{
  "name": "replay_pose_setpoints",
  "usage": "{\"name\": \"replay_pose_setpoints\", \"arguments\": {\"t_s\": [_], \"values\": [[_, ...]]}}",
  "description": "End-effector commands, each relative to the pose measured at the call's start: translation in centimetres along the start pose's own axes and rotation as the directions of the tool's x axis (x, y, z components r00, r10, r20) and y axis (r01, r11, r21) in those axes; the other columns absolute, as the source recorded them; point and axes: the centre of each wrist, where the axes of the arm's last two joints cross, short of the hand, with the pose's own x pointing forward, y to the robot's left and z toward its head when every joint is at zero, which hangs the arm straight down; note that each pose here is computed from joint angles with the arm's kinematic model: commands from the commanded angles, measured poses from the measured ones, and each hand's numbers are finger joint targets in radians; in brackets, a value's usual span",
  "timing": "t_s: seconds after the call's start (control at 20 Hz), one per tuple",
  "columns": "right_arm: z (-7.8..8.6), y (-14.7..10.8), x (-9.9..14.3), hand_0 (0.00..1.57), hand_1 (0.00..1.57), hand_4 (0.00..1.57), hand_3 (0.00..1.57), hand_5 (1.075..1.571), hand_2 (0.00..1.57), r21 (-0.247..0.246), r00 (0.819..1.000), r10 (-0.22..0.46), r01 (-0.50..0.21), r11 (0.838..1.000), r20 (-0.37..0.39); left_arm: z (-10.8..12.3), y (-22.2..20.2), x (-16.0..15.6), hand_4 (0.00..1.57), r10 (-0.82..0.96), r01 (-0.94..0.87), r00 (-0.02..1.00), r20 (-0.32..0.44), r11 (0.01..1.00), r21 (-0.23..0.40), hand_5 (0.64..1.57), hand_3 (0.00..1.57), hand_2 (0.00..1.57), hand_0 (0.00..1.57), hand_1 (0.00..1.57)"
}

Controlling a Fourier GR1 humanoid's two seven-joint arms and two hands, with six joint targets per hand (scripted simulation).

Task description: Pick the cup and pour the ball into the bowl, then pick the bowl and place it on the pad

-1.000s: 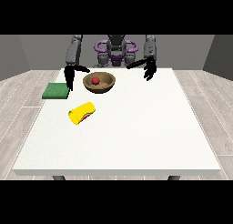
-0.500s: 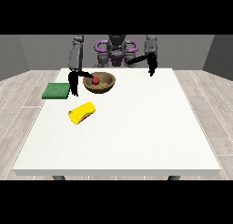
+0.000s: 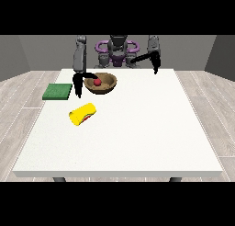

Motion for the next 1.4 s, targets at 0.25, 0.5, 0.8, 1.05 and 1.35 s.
{"name": "replay_pose_setpoints", "arguments": {"t_s": [0.25, 0.5, 0.8, 1.05, 1.35], "values": [[-1.7, 6.9, 0.0, 0.0, 0.0, 0.38, 0.0, 1.552, 0.0, 0.062, 0.988, -0.012, 0.022, 0.998, -0.155, 2.0, 3.8, -4.2, 0.0, -0.004, 0.009, 0.994, -0.107, 0.999, 0.043, 1.564, 0.0, 0.0, 0.0, 0.0], [0.8, 4.0, -2.8, 0.64, 0.64, 0.56, 0.0, 1.571, 0.3, -0.065, 0.958, -0.002, -0.017, 0.998, -0.288, 1.0, 2.1, -1.4, 0.0, 0.003, -0.003, 1.0, -0.024, 1.0, 0.013, 1.566, 0.0, 0.0, 0.0, 0.0], [0.2, 3.9, -2.1, 1.57, 1.57, 1.04, 1.57, 1.549, 1.57, -0.079, 0.914, 0.189, -0.232, 0.97, -0.359, 1.3, 2.7, -2.1, 0.0, 0.023, -0.021, 0.998, -0.061, 1.0, 0.021, 1.569, 0.0, 0.0, 0.0, 0.0], [-1.7, 5.2, -0.3, 1.57, 1.57, 1.03, 1.57, 1.555, 1.57, -0.048, 0.871, 0.252, -0.299, 0.953, -0.422, 3.1, 5.0, -4.9, 0.0, 0.029, -0.02, 0.988, -0.154, 0.998, 0.058, 1.57, 0.0, 0.0, 0.0, 0.0], [-3.8, 5.6, 2.7, 1.57, 1.57, 1.05, 1.57, 1.553, 1.57, -0.017, 0.85, 0.239, -0.279, 0.96, -0.469, 4.6, 5.0, -6.3, 0.0, 0.029, -0.013, 0.978, -0.208, 0.997, 0.079, 1.571, 0.0, 0.0, 0.0, 0.0]]}}
